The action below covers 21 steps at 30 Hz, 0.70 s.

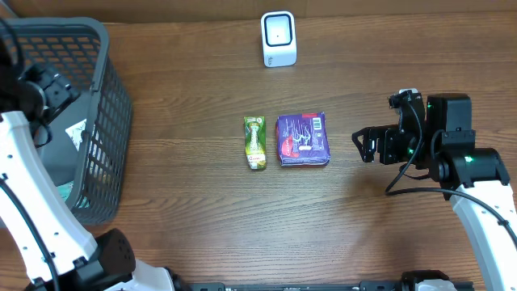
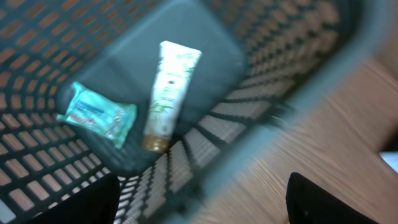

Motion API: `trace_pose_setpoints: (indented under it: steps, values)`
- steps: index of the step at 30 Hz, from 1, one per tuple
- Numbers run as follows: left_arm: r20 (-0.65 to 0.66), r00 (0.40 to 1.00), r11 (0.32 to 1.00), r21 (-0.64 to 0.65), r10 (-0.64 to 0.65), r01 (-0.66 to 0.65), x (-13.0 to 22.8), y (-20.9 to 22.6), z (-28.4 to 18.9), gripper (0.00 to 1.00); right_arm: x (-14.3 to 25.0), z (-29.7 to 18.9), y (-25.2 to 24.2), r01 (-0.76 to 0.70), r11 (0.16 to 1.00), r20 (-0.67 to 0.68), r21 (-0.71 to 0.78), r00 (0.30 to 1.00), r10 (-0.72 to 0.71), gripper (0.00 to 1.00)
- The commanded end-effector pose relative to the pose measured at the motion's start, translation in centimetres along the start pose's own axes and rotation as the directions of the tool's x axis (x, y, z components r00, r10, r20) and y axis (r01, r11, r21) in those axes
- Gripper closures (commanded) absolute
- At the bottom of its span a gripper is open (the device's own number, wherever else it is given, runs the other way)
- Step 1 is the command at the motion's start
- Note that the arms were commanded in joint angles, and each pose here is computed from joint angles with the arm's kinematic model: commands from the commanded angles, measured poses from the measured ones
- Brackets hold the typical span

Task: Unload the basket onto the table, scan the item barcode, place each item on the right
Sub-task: 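Move the left gripper back into the basket over the white Pantene tube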

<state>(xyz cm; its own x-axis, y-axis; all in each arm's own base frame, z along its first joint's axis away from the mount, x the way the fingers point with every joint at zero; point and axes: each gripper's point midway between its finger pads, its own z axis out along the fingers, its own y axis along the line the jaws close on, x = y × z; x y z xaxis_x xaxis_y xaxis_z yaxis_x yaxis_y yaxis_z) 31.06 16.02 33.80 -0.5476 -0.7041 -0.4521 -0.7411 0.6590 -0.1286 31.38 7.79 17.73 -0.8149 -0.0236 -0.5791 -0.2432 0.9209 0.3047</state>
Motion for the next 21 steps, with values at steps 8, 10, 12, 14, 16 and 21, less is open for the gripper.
trace_pose_setpoints:
  steps: [8, 10, 12, 14, 16, 21]
  values:
    - [-0.099, 0.983, 0.988, 0.016, -0.154, 0.156, -0.2, 2.7, 6.8, 0.21, -0.9, -0.5, 0.2, 0.011, 1.000, 0.025, 0.001, 1.000, -0.011, 0.00]
    - [-0.126, 0.979, 0.987, -0.002, -0.161, 0.162, 0.4, 3.0, 8.1, 0.22, -0.9, -0.5, 0.2, 0.011, 1.000, 0.026, 0.001, 1.000, -0.011, 0.00]
    - [-0.148, 0.976, 0.987, -0.013, -0.161, 0.161, 1.0, 3.2, 9.6, 0.22, -0.9, -0.5, 0.2, 0.011, 1.000, 0.026, 0.001, 1.000, -0.011, 0.00]
    - [-0.162, 0.973, 0.986, -0.022, -0.164, 0.163, 1.5, 3.4, 10.9, 0.23, -0.9, -0.5, 0.2, 0.011, 1.000, 0.025, 0.002, 1.000, -0.011, 0.00]
    - [-0.171, 0.971, 0.986, -0.032, -0.169, 0.166, 1.9, 3.7, 12.2, 0.23, -0.9, -0.5, 0.2, 0.011, 1.000, 0.025, 0.002, 1.000, -0.011, 0.00]
    - [-0.154, 0.973, 0.984, -0.058, -0.174, 0.167, 2.3, 4.6, 15.1, 0.22, -0.9, -0.5, 0.2, 0.011, 1.000, 0.025, 0.001, 1.000, -0.011, 0.00]
